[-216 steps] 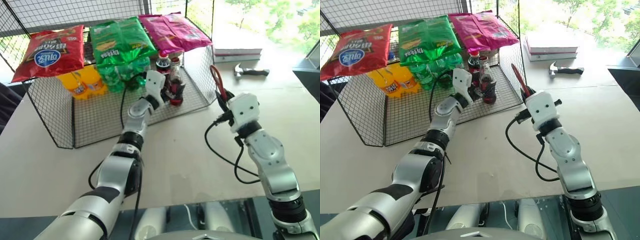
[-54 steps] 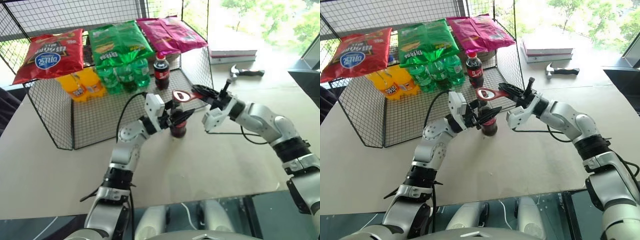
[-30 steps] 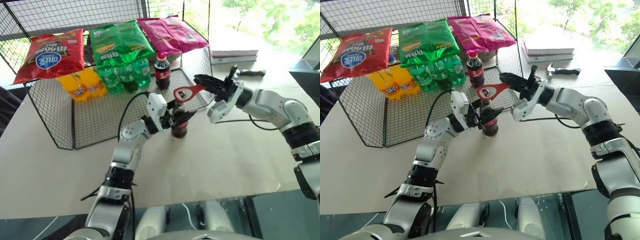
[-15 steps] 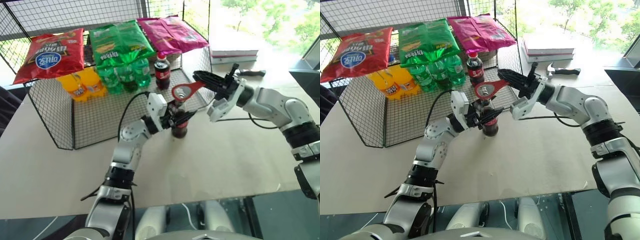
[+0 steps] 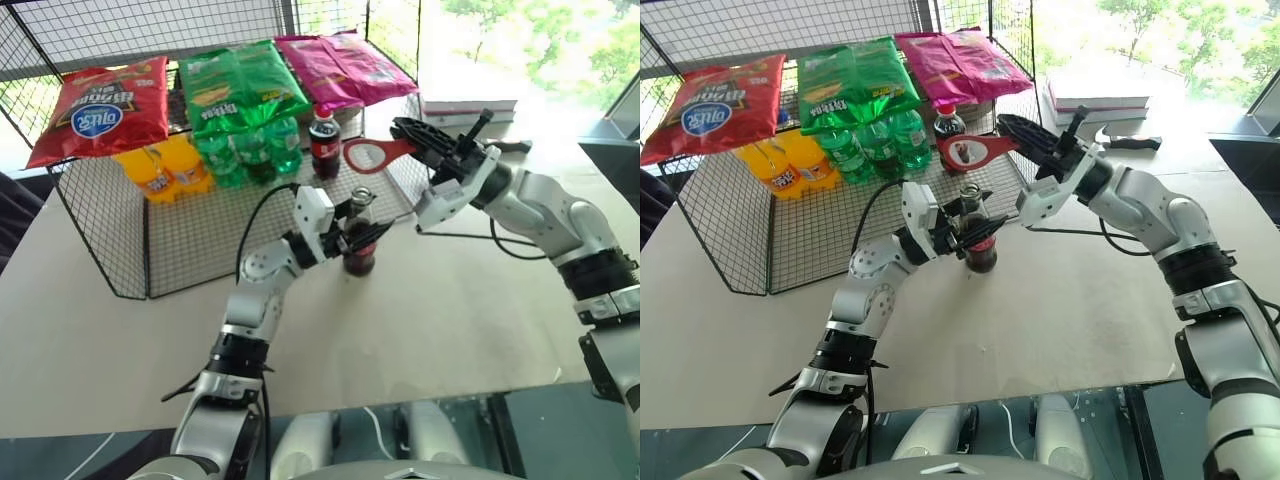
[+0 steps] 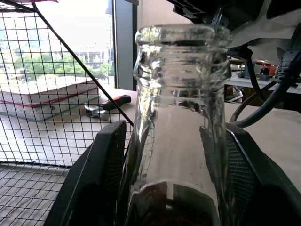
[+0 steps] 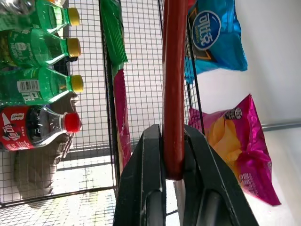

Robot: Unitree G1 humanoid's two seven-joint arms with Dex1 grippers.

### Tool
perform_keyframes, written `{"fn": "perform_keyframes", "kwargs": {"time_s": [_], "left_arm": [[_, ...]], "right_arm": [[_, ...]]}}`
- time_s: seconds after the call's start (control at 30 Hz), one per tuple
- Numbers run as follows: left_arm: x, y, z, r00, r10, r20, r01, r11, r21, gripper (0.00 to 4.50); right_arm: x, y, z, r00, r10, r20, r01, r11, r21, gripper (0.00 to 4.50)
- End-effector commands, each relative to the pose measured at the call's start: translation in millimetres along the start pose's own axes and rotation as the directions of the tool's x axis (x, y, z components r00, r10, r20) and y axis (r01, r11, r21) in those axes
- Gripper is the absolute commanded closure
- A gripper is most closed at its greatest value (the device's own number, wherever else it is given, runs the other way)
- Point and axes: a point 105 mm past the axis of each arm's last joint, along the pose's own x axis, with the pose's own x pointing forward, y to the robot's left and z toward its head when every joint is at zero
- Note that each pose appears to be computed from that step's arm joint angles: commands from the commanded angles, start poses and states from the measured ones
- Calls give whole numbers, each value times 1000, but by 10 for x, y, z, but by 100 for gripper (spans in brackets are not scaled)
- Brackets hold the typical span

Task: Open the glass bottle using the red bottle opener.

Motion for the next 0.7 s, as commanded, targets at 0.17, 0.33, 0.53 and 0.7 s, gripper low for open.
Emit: {"fn": "perform_keyframes", "kwargs": {"time_s": [0.17, 0.33, 0.53, 0.7], "left_arm": [[39, -72, -41, 1000, -20, 10, 20, 999, -32, 123], [35, -54, -33, 1000, -14, 13, 14, 1000, -20, 30], [5, -38, -21, 1000, -3, 18, 3, 1000, -9, 30], [-31, -28, 6, 1000, 2, 19, -2, 1000, 1, 30]], "right_arm": [[-25, -87, 20, 998, -61, -24, 62, 996, 60, 450], [-30, -62, 13, 998, -56, -36, 58, 996, 74, 450], [-39, -52, 1, 997, -56, -45, 60, 995, 80, 450], [-40, -59, -5, 997, -61, -48, 65, 995, 79, 450]]}}
